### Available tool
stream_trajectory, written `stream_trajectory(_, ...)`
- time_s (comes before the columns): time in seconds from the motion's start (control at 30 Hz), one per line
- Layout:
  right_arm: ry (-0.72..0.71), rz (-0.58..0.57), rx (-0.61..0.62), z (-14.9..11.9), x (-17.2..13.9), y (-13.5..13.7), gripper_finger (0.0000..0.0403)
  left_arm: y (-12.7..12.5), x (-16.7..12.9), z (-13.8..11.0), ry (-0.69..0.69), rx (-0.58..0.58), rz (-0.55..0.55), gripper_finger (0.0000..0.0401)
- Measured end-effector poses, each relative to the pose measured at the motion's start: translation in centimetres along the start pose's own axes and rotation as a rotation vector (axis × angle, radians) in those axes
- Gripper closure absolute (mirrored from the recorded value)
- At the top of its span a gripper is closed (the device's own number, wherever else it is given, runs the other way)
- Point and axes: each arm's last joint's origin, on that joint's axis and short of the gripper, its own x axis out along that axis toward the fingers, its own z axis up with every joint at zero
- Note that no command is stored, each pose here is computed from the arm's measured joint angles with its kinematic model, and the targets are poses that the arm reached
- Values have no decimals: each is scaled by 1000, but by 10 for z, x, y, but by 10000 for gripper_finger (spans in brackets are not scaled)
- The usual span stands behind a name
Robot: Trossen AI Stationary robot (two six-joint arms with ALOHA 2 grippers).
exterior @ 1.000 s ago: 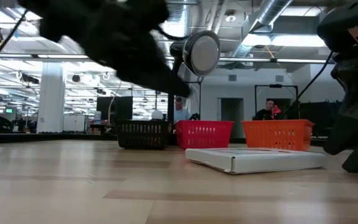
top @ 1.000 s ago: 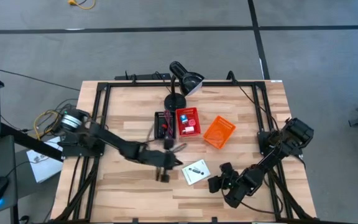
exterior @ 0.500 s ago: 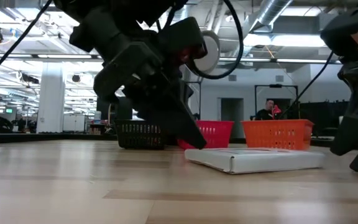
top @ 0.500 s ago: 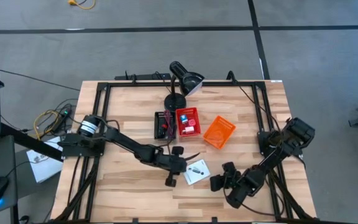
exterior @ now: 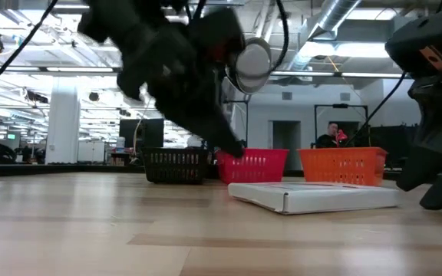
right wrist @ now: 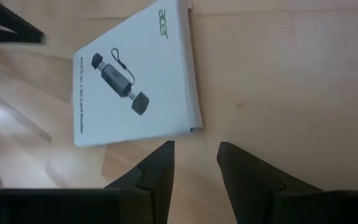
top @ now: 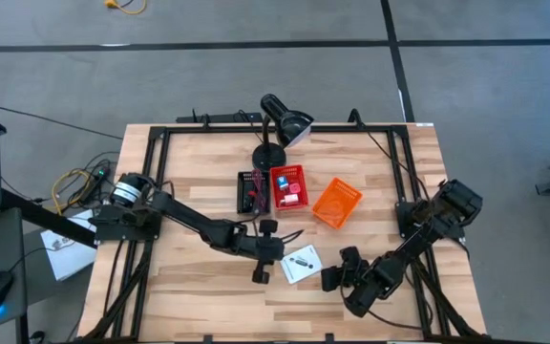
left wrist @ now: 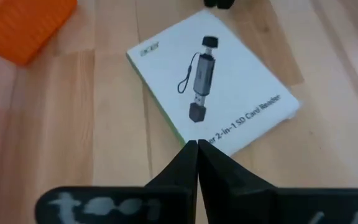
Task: Pick and place items into bin
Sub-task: Put the white card reader box into the orange bin
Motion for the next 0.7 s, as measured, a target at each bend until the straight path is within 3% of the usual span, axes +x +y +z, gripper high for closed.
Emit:
stream_trajectory(0.2,-18,-7,1,3,2,0,276,-8,9,-12,-22,-36,-60,401)
stream_trajectory(0.7,-21,-6,-4,6,5,2,276,-14,25,-21,-27,-28,-36,401)
